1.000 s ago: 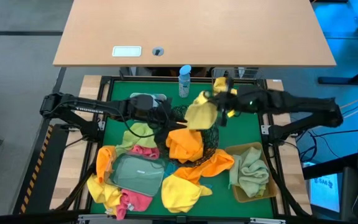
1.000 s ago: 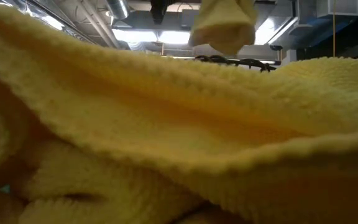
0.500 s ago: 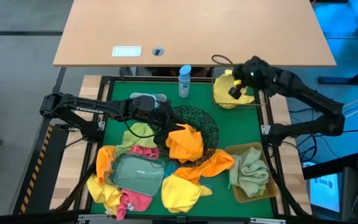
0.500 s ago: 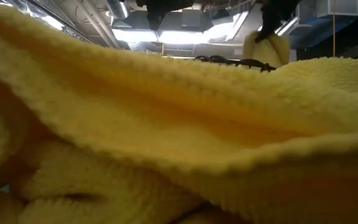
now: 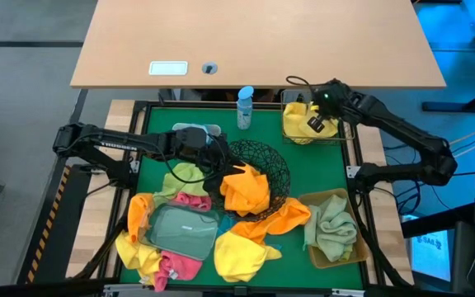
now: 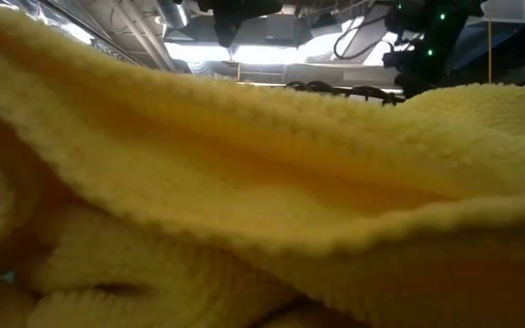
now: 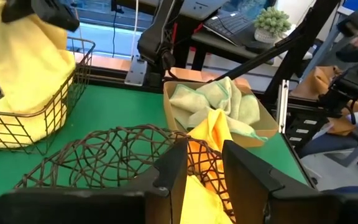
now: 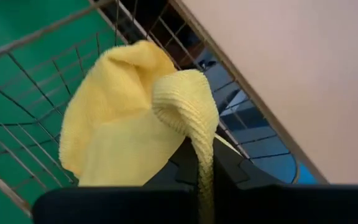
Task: Sort microfiber towel by color & place in baskets
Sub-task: Put the yellow microfiber towel into the square wire basket, then put the green microfiber towel into the yellow bin
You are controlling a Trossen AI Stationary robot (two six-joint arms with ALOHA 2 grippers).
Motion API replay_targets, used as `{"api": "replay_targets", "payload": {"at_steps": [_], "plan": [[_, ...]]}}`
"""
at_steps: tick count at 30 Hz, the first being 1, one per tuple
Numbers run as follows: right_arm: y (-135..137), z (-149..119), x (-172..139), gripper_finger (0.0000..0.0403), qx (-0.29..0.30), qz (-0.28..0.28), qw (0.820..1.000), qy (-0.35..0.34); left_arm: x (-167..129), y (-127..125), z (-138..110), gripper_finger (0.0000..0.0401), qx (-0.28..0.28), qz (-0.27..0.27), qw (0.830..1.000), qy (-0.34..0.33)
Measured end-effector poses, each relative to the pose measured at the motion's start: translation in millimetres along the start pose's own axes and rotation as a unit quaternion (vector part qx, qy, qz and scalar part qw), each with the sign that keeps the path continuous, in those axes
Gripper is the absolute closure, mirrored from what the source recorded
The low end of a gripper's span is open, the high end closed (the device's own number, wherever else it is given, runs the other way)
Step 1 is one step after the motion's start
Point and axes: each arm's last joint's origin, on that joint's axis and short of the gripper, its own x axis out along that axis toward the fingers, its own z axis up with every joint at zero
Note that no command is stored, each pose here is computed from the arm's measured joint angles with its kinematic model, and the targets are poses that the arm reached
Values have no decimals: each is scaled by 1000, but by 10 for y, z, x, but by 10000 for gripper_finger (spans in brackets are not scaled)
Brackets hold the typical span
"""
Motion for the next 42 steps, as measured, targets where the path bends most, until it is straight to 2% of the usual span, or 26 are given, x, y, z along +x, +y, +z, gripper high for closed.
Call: {"api": "replay_targets", "payload": {"at_steps": [5,9,14,18,24,29,36,42], "plan": [[16,-78,104,386,0,-10,1000,17,0,2,-17,305,-6,1,1000,9],[15,-78,105,376,0,-17,1000,18,-32,-2,-52,305,-44,-17,998,37],[20,-78,105,306,0,-8,1000,17,-126,-2,-168,305,-90,-45,987,122],[15,-78,105,233,0,-18,1000,18,-241,-10,-344,305,-127,-44,965,227],[16,-80,105,160,-1,-18,1000,19,-404,-43,-617,305,-162,31,914,371],[26,-83,105,136,-2,-2,1000,19,-495,-87,-728,305,-149,129,888,415],[35,-82,105,134,-2,14,1000,16,-487,-145,-773,305,-124,157,884,422],[36,-84,105,134,-2,14,1000,17,-490,-154,-773,305,-149,188,880,409]]}}
